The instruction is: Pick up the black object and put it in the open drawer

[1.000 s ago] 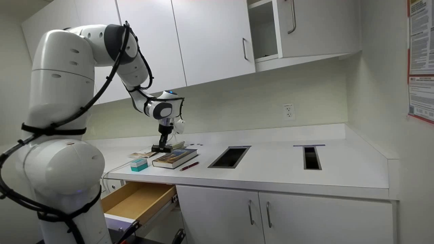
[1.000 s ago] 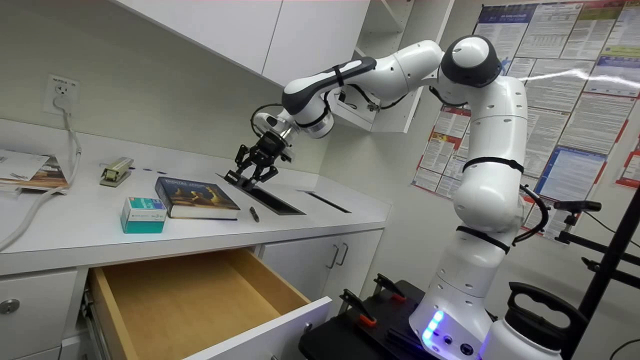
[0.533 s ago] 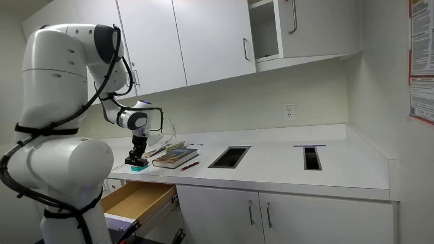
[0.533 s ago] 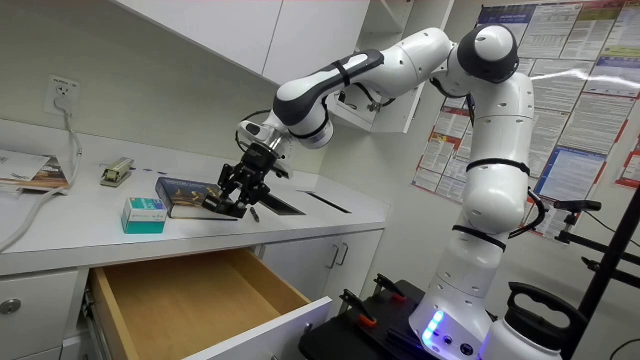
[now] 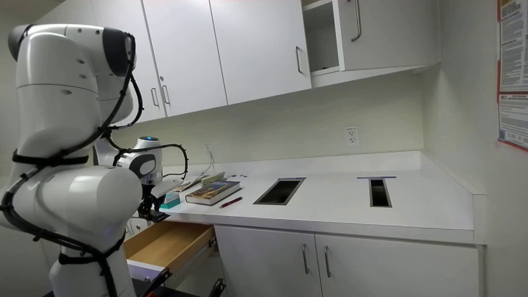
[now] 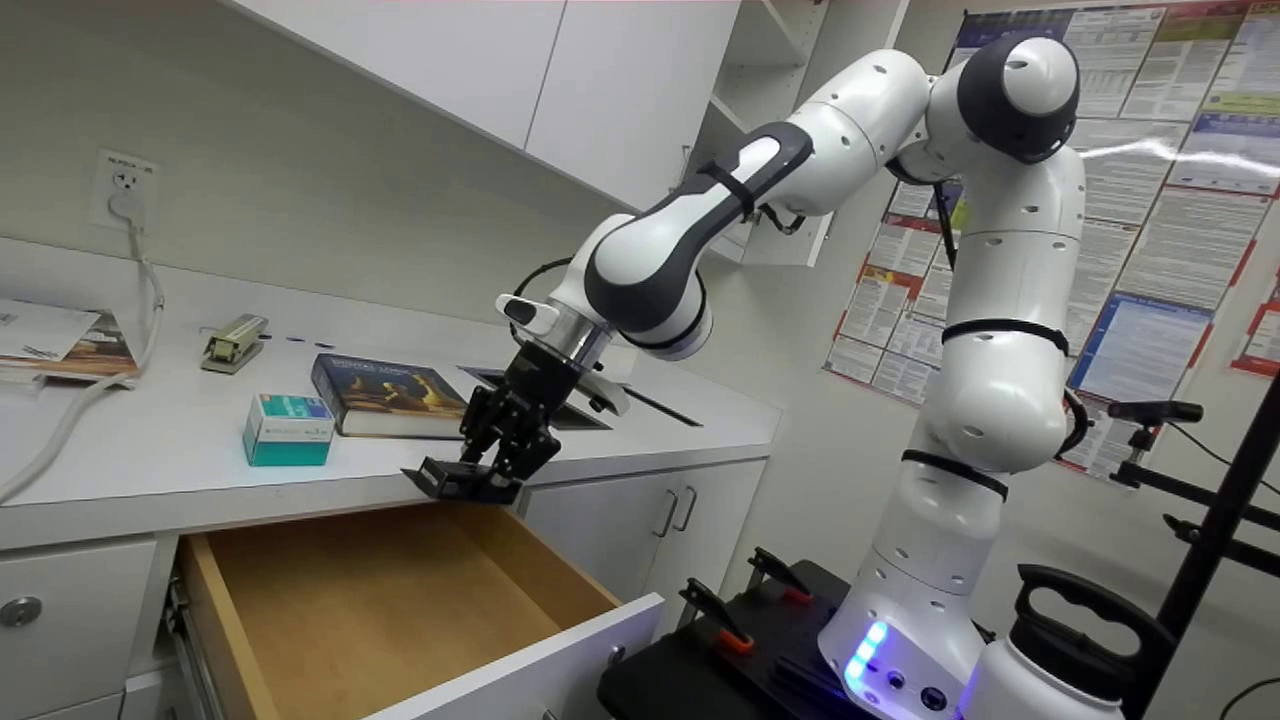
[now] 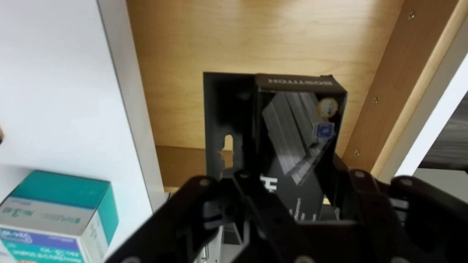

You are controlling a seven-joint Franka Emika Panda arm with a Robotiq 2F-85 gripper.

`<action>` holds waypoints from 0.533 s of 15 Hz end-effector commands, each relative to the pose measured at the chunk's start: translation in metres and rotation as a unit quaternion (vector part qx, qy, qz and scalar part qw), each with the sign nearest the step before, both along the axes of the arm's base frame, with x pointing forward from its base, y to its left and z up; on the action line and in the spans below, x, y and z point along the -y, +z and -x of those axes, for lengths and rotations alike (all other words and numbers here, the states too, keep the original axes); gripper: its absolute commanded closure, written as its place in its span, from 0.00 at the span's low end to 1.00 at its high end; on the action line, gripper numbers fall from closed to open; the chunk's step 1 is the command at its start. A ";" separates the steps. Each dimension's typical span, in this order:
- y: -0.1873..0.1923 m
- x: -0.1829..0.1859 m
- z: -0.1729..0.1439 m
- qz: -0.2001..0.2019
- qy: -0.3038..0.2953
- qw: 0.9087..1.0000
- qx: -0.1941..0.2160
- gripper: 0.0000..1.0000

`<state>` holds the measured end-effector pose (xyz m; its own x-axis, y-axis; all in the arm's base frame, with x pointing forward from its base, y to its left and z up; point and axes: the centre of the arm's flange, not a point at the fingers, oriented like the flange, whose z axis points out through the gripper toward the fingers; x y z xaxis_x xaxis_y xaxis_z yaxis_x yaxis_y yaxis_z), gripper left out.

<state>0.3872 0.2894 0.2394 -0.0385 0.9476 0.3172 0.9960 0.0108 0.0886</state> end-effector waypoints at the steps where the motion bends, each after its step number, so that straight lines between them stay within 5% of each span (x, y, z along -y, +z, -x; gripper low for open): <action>1: -0.018 0.009 0.018 -0.001 -0.039 0.999 0.010 0.81; 8: -0.063 0.022 0.009 0.027 -0.037 0.998 0.039 0.81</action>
